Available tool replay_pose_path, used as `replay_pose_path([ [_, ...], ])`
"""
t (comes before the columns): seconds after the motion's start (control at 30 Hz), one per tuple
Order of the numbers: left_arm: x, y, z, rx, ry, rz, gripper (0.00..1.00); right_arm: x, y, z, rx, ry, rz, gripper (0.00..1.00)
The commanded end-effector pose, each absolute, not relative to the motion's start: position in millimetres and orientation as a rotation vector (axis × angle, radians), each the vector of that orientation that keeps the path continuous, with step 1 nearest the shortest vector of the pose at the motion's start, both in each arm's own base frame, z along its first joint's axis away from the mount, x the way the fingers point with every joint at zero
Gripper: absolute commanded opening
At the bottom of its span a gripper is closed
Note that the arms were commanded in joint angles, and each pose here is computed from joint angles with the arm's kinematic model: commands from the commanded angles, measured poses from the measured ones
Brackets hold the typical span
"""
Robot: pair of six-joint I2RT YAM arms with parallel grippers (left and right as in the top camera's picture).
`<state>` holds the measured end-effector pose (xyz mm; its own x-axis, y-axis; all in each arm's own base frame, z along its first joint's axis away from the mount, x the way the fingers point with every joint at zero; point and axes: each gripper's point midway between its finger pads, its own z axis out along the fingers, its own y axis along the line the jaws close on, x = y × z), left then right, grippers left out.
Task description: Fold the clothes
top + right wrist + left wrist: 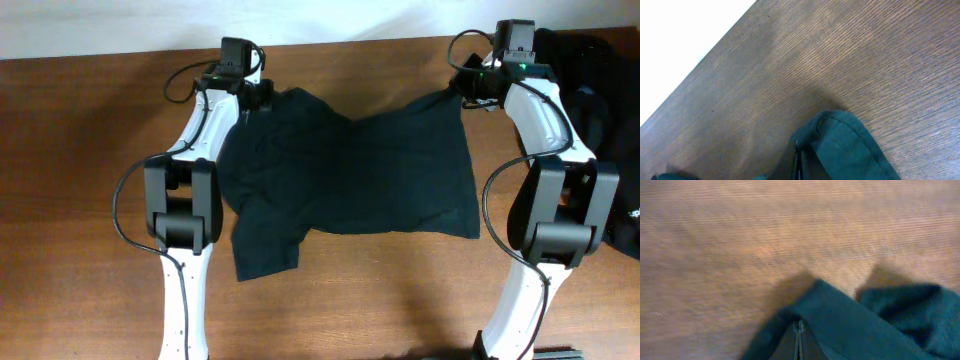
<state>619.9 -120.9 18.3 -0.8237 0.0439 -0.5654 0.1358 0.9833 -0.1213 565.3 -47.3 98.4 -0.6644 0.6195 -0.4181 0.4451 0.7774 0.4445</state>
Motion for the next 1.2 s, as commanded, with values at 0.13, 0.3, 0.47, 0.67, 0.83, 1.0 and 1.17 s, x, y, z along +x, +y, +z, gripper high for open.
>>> replay_pose_path([
  [0.13,632.8,-95.1,11.6,0.096,2.504,-0.169,0.00,566.3,-48.8,81.2,0.806,2.422,0.378,0.04],
  [0.3,635.1,-101.3,26.5,0.111,2.496,-0.225,0.00,567.9,-49.3,79.3,0.805,2.419,0.378,0.04],
  [0.47,626.7,-103.4,81.6,0.116,2.537,-0.227,0.00,568.0,-49.3,77.4,0.805,2.422,0.378,0.04],
  [0.67,594.0,-119.3,109.5,0.157,2.638,-0.235,0.00,568.1,-48.3,76.0,0.805,2.424,0.379,0.04],
  [0.83,578.4,-137.7,70.9,0.228,2.737,-0.230,0.00,566.9,-44.2,75.0,0.800,2.434,0.381,0.04],
  [1.0,563.0,-144.6,28.8,0.244,2.845,-0.263,0.00,566.8,-39.9,74.7,0.792,2.440,0.383,0.04],
  [1.17,560.3,-140.9,0.2,0.237,2.891,-0.252,0.00,567.3,-38.2,74.9,0.787,2.440,0.384,0.04],
])
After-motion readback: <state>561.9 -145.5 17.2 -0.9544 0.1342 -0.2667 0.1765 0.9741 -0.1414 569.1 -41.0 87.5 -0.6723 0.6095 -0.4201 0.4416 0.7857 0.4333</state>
